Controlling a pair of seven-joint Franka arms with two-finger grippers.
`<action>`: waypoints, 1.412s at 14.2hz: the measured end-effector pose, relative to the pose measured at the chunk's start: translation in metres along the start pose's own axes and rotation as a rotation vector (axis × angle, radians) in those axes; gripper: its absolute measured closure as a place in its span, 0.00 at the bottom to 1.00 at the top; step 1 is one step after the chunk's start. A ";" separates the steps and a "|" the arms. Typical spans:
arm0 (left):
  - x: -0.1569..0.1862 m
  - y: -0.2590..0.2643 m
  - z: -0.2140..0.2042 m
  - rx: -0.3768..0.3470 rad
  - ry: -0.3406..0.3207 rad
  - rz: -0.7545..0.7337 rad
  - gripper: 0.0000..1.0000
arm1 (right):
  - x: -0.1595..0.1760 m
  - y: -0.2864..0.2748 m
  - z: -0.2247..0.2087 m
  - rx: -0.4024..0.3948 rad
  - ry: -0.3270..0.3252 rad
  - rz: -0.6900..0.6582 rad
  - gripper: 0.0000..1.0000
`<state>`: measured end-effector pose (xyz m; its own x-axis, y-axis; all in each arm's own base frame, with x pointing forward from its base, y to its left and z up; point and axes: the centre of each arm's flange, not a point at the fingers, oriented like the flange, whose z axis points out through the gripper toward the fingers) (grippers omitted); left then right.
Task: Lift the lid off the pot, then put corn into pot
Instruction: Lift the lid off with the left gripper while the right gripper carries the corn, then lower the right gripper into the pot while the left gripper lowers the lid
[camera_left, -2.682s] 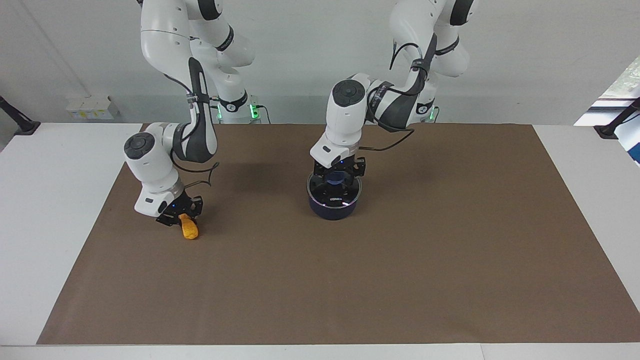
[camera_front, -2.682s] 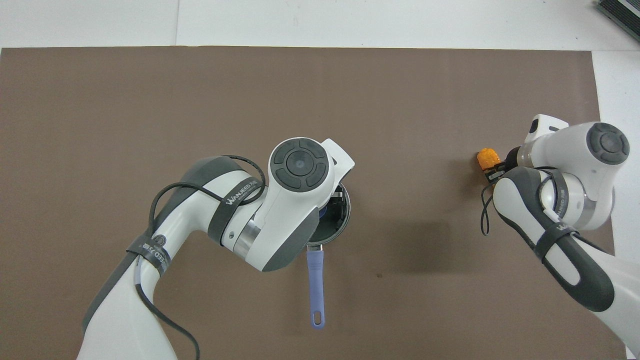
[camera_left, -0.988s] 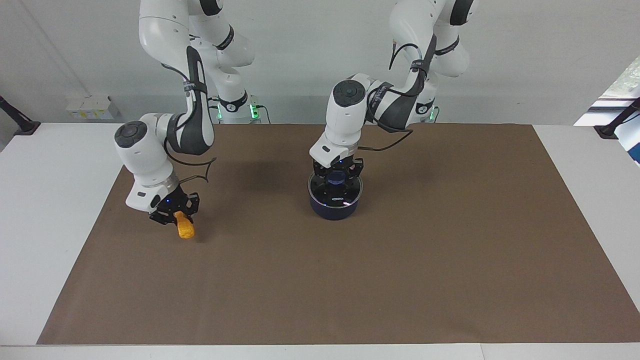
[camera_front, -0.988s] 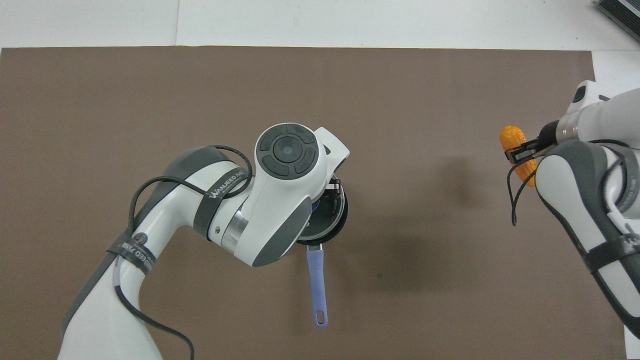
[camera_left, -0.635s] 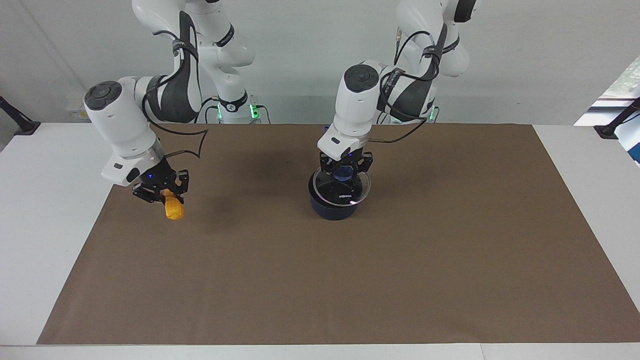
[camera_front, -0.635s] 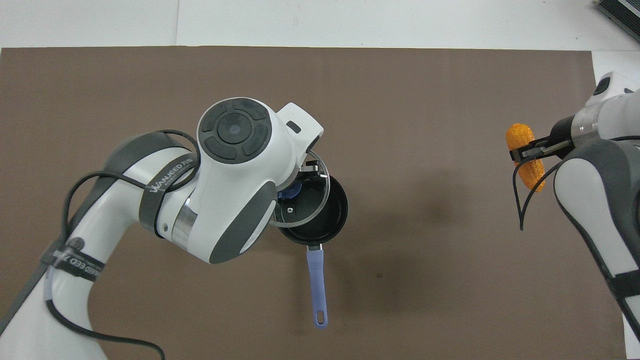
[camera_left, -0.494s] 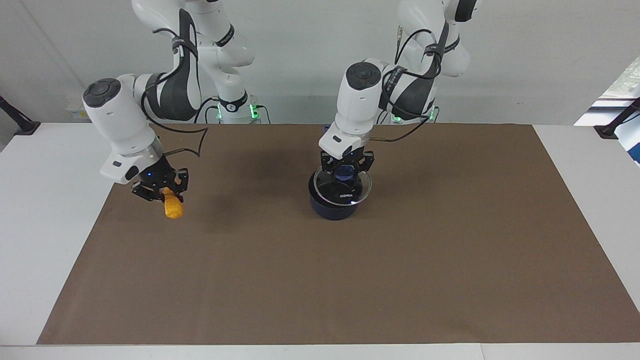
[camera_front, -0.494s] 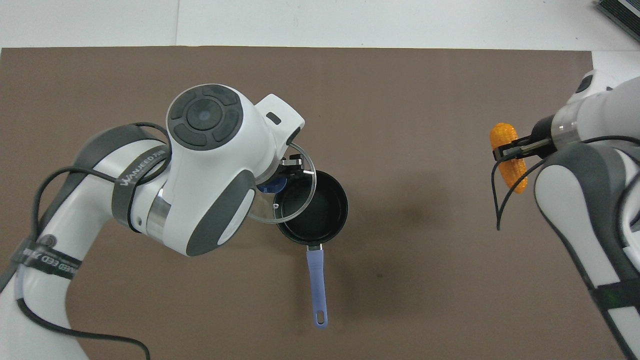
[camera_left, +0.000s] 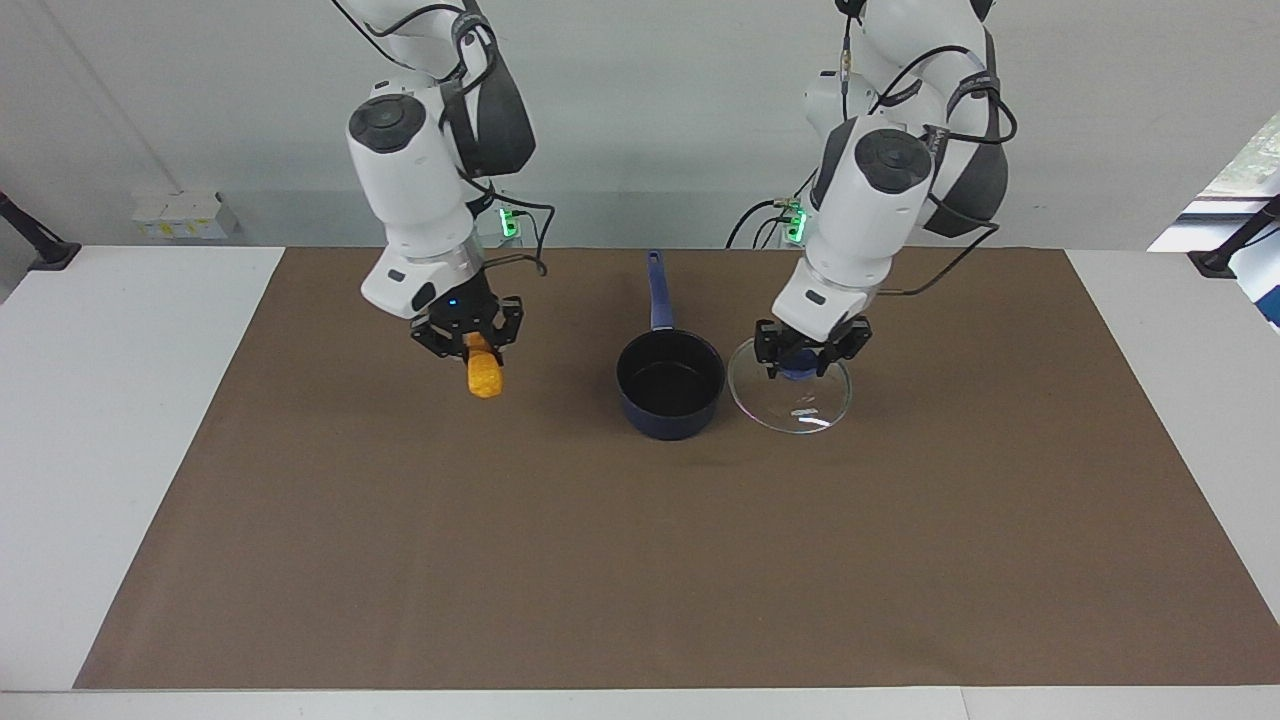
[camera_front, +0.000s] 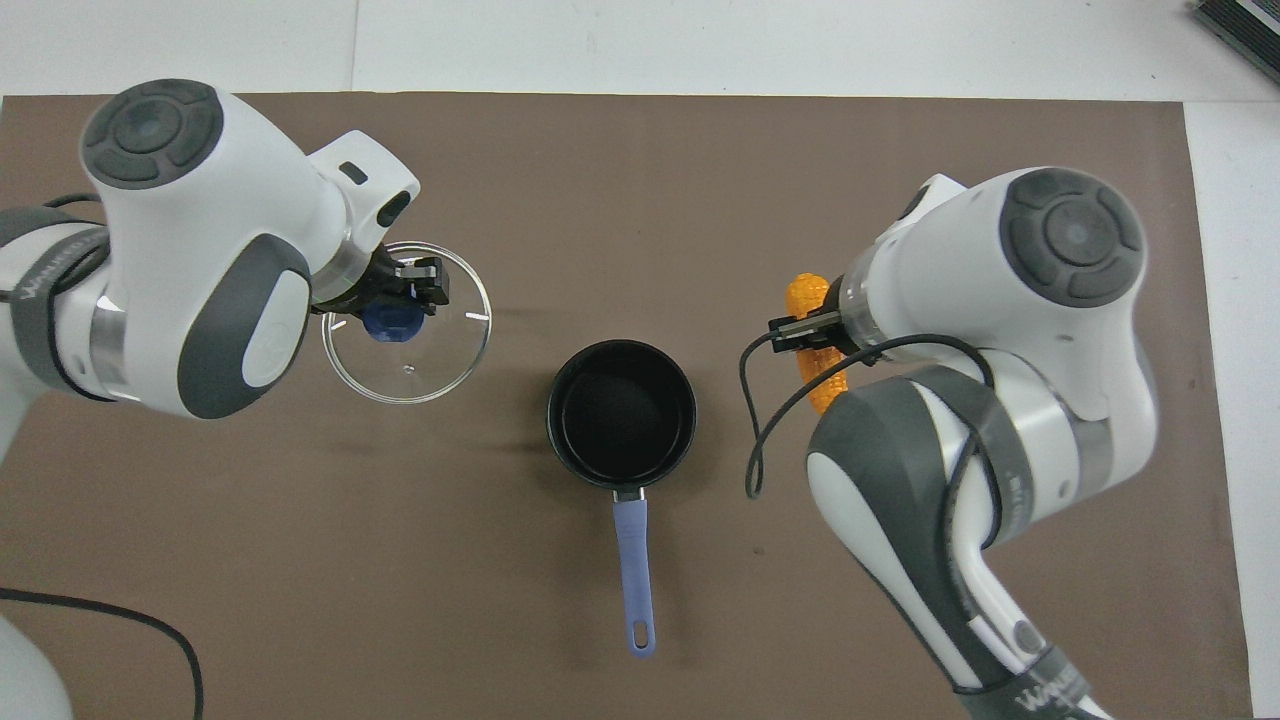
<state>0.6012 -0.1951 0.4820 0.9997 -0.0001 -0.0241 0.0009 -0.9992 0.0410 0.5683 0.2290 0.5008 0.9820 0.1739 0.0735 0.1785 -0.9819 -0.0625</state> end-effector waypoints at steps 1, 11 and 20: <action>0.005 -0.018 0.002 0.001 -0.005 0.001 0.34 | 0.001 -0.020 0.007 0.002 -0.007 0.001 0.64; 0.008 -0.151 0.059 0.000 -0.054 0.037 0.34 | -0.012 -0.158 0.097 -0.006 -0.050 -0.041 0.64; -0.022 -0.244 0.139 -0.006 0.006 -0.043 0.34 | -0.024 -0.170 0.152 -0.007 -0.039 -0.069 0.64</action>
<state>0.5757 0.0427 0.3334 0.9989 0.0429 -0.0195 0.0437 -0.9980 0.0459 0.5233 0.4034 0.3584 0.9690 0.2441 0.0383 0.2458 -0.9680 -0.0513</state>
